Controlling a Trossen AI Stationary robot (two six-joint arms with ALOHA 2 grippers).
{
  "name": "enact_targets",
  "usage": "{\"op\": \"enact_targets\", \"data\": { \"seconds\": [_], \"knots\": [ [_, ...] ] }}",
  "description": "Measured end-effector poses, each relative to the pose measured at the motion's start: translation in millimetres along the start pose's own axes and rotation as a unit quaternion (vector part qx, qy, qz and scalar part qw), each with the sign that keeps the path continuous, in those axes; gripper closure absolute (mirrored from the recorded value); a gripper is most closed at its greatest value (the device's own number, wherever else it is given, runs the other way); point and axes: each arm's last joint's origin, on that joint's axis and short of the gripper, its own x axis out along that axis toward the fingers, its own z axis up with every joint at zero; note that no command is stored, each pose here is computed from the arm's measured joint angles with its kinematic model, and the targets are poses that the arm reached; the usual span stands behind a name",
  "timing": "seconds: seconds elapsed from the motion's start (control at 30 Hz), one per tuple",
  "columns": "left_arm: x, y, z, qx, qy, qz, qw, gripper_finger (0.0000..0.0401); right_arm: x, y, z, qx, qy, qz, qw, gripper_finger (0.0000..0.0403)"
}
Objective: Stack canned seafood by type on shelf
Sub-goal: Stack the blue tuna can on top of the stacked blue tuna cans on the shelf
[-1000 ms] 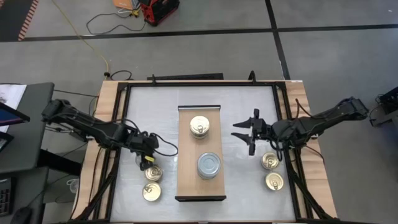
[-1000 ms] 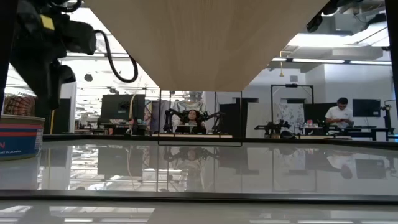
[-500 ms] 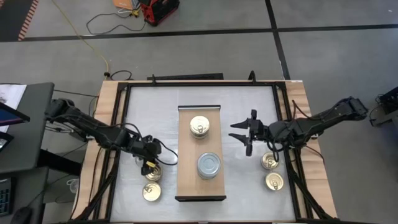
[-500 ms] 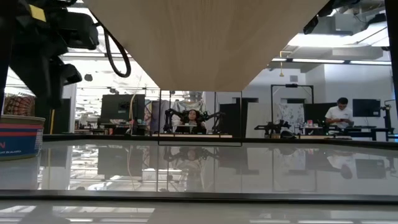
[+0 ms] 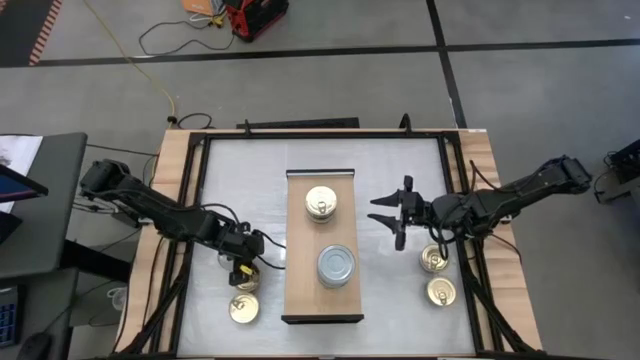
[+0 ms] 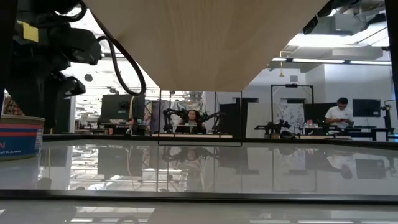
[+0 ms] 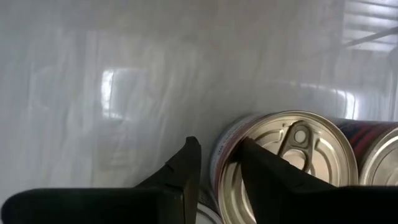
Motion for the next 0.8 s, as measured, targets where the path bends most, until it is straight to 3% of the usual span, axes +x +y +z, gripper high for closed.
{"op": "enact_targets", "data": {
  "seconds": [0.13, 0.37, 0.73, 0.8],
  "knots": [
    [0.0, 0.7, -0.4, 0.003, 0.000, 0.008, 1.000, 0.0319, 0.0, 0.0, 0.0, 0.000, 0.000, 0.000, 1.000, 0.0207],
    [-0.7, 10.5, 0.0, 0.000, -0.021, 0.097, 0.995, 0.0393, 0.0, 0.0, 0.4, 0.002, -0.002, 0.000, 1.000, 0.0207],
    [9.1, 30.2, -1.1, -0.019, 0.023, 0.154, 0.988, 0.0400, 0.0, 0.1, 0.7, 0.007, -0.003, 0.000, 1.000, 0.0207],
    [8.9, 34.9, -2.3, -0.024, 0.026, 0.190, 0.981, 0.0400, 0.0, 0.1, 0.6, 0.008, -0.003, 0.000, 1.000, 0.0207]
  ]
}}
